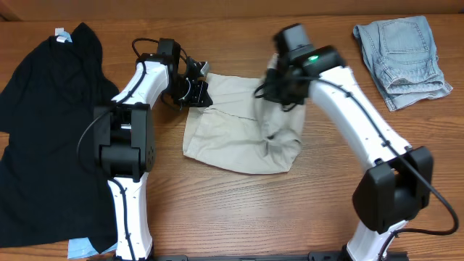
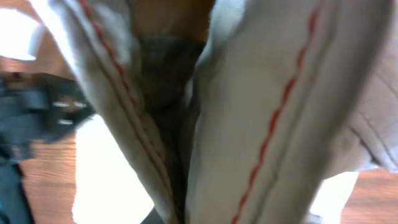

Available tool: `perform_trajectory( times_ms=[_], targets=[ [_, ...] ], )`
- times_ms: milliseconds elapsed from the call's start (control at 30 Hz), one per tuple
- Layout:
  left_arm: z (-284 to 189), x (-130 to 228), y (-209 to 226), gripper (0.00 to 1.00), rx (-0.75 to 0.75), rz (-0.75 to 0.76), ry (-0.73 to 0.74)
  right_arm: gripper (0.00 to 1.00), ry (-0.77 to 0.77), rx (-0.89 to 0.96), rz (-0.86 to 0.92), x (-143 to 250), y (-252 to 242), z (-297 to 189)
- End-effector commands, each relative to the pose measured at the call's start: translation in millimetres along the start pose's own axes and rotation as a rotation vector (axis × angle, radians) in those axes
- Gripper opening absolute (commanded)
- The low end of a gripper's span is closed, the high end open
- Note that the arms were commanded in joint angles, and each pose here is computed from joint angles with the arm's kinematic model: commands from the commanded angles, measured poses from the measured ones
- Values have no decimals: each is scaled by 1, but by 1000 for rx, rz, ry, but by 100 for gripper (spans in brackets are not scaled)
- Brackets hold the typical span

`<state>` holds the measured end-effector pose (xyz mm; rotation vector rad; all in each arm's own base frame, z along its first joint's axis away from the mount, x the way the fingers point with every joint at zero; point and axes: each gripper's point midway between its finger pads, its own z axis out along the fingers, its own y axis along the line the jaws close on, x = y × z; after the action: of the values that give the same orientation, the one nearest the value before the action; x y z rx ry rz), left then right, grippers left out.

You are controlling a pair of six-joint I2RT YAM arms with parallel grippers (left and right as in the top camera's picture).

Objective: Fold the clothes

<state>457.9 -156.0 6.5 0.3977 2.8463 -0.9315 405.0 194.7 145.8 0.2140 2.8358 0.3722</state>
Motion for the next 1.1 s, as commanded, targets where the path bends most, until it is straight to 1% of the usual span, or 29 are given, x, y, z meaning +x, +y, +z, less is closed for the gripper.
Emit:
perform_trajectory(
  times_ms=[0,167,267,300,333,400,433,500,567,633,767,833,900,967,1067],
  targets=[
    [8,5,-1,4,-3,-13,21,4,-107,-36,22,-5,39,-10],
    [8,5,-1,4,-3,-19,21,4,-65,-28,10,9,57,31],
    [8,5,-1,4,-3,-21,21,4,-20,-59,-9,19,70,51],
    [8,5,-1,4,-3,-21,21,6,-8,-79,-16,22,75,55],
    [8,5,-1,4,-3,-21,21,13,0,-100,-32,24,81,56],
    [7,4,-1,4,-4,-35,18,31,5,-135,-69,26,90,55],
    [4,2,0,5,-4,-51,11,34,12,-162,-91,27,96,51],
    [-6,-5,1,16,-8,-91,-5,40,30,-225,-146,30,109,42],
    [-25,-18,1,24,-12,-110,-30,44,47,-291,-182,30,119,27],
    [-44,-29,-1,32,-21,-111,-55,45,49,-312,-179,27,119,12],
    [-95,-54,-2,45,-67,-118,-125,47,39,-328,-171,20,113,-21],
    [-118,-62,-4,51,-92,-115,-155,52,35,-319,-169,20,104,-34],
    [-141,-68,-5,58,-124,-115,-184,56,42,-287,-166,21,93,-37],
    [-168,-75,-9,62,-142,-118,-228,61,49,-185,-143,21,71,-28],
    [-188,-83,-14,68,-139,-148,-279,63,62,-111,-111,24,56,-11]
  ],
)
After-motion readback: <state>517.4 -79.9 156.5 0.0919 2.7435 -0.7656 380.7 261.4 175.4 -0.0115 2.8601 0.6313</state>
